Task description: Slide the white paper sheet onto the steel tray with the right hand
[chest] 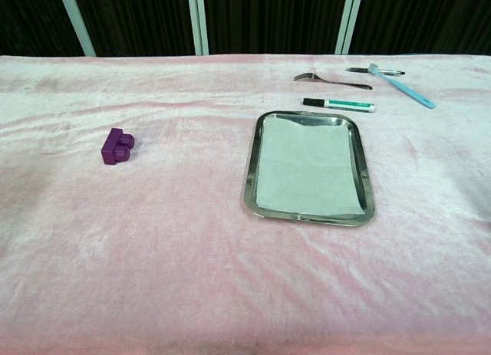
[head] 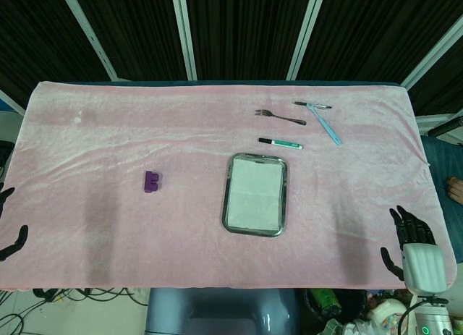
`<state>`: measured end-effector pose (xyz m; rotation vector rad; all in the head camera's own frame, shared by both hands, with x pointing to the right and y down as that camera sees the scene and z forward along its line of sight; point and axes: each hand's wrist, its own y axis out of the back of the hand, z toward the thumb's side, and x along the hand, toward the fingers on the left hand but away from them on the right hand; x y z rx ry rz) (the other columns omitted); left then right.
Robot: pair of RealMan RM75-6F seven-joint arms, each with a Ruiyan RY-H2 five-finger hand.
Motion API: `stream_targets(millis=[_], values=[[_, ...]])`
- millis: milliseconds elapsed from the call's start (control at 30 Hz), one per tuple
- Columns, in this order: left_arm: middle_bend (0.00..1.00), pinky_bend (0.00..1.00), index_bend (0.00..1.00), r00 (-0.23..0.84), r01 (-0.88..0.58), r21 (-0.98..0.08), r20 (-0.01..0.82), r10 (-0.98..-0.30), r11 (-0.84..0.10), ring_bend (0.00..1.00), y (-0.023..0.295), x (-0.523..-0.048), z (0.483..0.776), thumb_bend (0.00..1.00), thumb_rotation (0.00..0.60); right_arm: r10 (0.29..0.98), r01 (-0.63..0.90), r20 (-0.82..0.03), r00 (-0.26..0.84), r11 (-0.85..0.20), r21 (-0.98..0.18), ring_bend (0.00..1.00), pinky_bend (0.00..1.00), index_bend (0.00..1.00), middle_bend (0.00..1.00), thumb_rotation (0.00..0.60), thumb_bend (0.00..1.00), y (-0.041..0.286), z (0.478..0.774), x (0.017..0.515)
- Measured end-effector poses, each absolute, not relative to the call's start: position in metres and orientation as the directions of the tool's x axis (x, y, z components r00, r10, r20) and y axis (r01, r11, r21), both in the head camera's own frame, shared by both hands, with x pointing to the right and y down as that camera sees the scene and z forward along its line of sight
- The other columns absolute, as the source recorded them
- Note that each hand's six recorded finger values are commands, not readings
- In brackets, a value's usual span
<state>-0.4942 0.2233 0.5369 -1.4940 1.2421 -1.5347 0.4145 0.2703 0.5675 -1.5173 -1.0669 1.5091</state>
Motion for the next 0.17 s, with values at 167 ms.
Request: stream_targets(millis=[167], values=[[0.04, 0.00, 0.12, -0.135, -0.153, -0.929, 0.357, -0.924, -0.337, 0.00, 0.2231, -0.4942, 0.5369, 0.40, 0.600, 0.924, 0.055, -0.380, -0.030, -0.378, -0.924, 0.11, 0.17, 0.09, 0.05, 0.600, 0.27, 0.2697, 0.5648, 0.4162]])
